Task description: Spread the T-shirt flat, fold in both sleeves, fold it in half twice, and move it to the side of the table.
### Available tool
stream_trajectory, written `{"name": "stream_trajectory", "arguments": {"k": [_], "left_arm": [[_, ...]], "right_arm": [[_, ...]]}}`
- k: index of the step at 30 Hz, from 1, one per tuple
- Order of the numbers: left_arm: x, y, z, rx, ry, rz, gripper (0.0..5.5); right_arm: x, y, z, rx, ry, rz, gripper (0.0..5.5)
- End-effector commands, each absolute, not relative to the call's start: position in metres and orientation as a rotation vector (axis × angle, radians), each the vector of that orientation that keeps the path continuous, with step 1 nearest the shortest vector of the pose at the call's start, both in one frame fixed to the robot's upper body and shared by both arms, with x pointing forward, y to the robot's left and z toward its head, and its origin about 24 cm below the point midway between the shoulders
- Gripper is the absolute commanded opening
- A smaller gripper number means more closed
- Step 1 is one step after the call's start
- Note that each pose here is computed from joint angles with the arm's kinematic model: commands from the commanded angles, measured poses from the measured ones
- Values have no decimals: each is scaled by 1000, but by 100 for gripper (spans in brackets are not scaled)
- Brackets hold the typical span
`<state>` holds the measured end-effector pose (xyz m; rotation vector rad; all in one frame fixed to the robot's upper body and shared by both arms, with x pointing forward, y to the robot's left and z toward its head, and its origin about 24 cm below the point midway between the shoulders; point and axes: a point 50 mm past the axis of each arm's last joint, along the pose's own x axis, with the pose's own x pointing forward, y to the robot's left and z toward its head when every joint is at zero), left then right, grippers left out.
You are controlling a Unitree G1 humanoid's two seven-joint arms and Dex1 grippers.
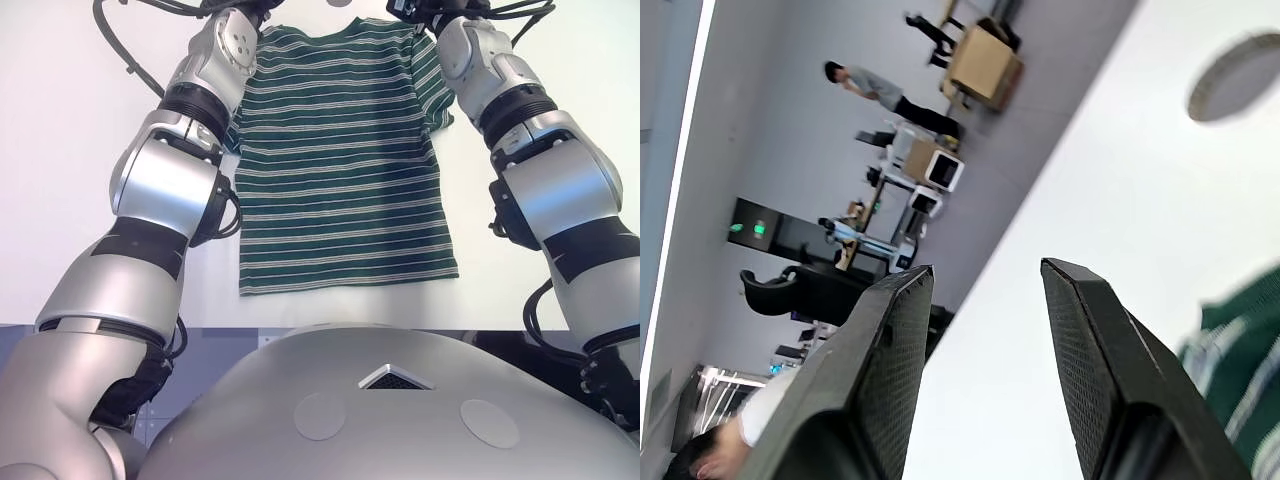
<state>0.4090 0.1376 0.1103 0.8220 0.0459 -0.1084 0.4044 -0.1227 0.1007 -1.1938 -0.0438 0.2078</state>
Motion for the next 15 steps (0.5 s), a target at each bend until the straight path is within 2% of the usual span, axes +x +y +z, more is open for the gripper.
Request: {"name": "stream_trajectory", "arguments": {"k": [1,4,6,10,15], "left_arm": [[404,168,117,133,45,80,213],[375,191,99,12,66,177,263],[347,199,80,-30,139,222,296],[312,200,59,-120,268,299,308],[298,205,42,-155,416,281,308]], "right_arm": [[387,-134,83,-865,-50,193,220],[340,-141,46,-685,0,210,220],[315,-140,36,-614,24,204,220],[294,-135,38,-552,36,187,220],[279,-128,39,-509,38,162,220]]}}
